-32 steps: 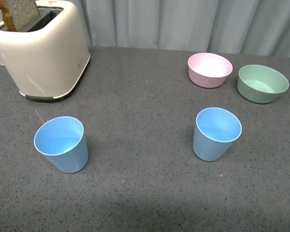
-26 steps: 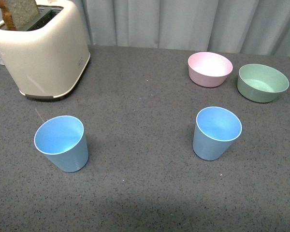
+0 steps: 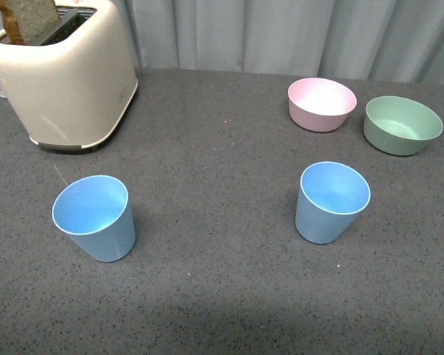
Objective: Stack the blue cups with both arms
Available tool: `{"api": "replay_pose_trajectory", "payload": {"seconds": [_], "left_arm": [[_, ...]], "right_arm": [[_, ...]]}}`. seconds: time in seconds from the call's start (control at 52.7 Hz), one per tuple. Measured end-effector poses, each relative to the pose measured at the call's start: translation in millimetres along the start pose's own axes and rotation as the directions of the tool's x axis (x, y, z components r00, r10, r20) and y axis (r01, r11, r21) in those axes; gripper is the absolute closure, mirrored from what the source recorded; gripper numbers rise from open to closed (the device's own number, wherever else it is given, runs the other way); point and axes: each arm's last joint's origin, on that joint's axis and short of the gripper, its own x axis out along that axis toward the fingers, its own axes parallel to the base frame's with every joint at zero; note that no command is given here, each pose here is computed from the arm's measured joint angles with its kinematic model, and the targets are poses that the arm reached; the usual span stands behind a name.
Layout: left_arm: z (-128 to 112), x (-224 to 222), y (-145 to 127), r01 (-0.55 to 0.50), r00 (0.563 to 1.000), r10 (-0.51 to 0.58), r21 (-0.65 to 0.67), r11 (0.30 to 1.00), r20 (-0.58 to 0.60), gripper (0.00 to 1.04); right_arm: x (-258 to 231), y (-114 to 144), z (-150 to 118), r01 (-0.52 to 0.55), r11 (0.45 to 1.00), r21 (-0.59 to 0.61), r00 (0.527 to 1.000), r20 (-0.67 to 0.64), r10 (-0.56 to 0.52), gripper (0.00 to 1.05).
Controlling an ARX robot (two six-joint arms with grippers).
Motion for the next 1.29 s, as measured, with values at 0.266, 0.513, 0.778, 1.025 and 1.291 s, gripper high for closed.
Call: {"api": "replay_pose_trajectory", "payload": {"seconds": [0.266,0.513,0.778,1.025,1.291], "left_arm": [[0.0,0.0,0.0,0.000,1.000,0.000,0.000,1.000,0.000,0.07],[-1.4,0.4,0.2,-0.085,0.995,0.083,-0.024,0.996,-0.063,0.07],[-5.2,30.6,5.6,-0.314,0.883,0.242,-0.123,0.941,-0.402,0.07],[2.5,84.3,7.9,-0.189,0.829,0.021,-0.245,0.951,-0.558,0.07],[-14.7,123.9,6.1,-0.092,0.703,-0.097,-0.225,0.970,-0.705,0.07]], "right_arm": [[0.0,0.0,0.0,0.000,1.000,0.000,1.000,0.000,0.000,0.10],[0.0,0.0,0.0,0.000,1.000,0.000,1.000,0.000,0.000,0.10],[0.0,0.0,0.0,0.000,1.000,-0.001,1.000,0.000,0.000,0.10],[0.0,-0.1,0.0,0.000,1.000,0.000,1.000,0.000,0.000,0.10],[0.0,-0.1,0.0,0.000,1.000,0.000,1.000,0.000,0.000,0.10]]}}
